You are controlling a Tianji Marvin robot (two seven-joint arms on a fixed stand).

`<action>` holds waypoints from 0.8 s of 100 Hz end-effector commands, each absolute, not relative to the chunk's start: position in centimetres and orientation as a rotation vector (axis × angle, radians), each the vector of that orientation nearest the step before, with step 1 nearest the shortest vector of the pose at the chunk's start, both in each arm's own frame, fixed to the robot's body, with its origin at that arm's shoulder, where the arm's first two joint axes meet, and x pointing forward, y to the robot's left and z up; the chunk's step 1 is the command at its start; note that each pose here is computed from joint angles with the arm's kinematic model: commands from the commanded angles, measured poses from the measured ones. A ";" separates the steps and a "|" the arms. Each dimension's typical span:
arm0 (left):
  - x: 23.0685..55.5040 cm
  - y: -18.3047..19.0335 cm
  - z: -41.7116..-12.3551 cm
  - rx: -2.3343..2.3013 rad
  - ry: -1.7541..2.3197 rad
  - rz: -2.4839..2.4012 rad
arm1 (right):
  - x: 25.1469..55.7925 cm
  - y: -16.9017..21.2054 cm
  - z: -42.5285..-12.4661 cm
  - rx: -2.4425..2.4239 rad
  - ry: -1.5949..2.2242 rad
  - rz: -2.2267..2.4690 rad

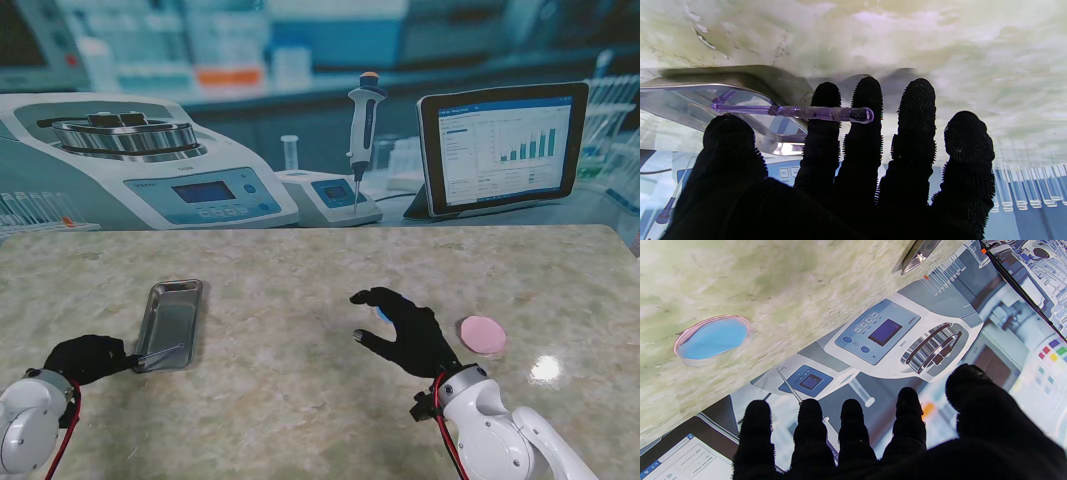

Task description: Line a culture dish with filter paper and press it flat with a glass rod

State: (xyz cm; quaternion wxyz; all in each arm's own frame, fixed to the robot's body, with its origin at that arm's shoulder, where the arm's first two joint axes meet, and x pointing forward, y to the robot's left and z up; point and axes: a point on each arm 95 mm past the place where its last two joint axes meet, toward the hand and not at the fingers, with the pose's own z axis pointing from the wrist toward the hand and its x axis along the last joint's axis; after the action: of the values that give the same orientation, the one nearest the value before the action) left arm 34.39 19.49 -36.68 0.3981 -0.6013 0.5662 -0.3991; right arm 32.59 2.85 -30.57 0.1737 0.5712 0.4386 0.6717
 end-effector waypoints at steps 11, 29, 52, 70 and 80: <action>34.3 19.5 -36.4 -1.523 1.404 -0.993 | 32.4 3.0 -30.8 1.636 1.244 1.906; 34.2 19.5 -35.4 -1.504 1.344 -1.016 | 32.4 3.0 -30.8 1.635 1.241 1.908; 32.5 17.9 -31.6 -1.535 1.234 -1.229 | 32.5 3.1 -30.6 1.626 1.237 1.914; 31.0 15.4 -29.1 -1.518 1.198 -1.444 | 32.6 3.5 -30.6 1.624 1.235 1.923; 30.4 13.9 -28.3 -1.533 1.173 -1.533 | 32.6 3.8 -30.5 1.625 1.234 1.931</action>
State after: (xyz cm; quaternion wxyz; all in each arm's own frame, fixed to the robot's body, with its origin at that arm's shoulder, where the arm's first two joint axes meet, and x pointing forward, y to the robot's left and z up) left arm 30.78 15.11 -28.63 0.3461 -0.5846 0.4566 -0.5744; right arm 32.79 3.36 -30.32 0.1716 0.5662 0.4366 0.6777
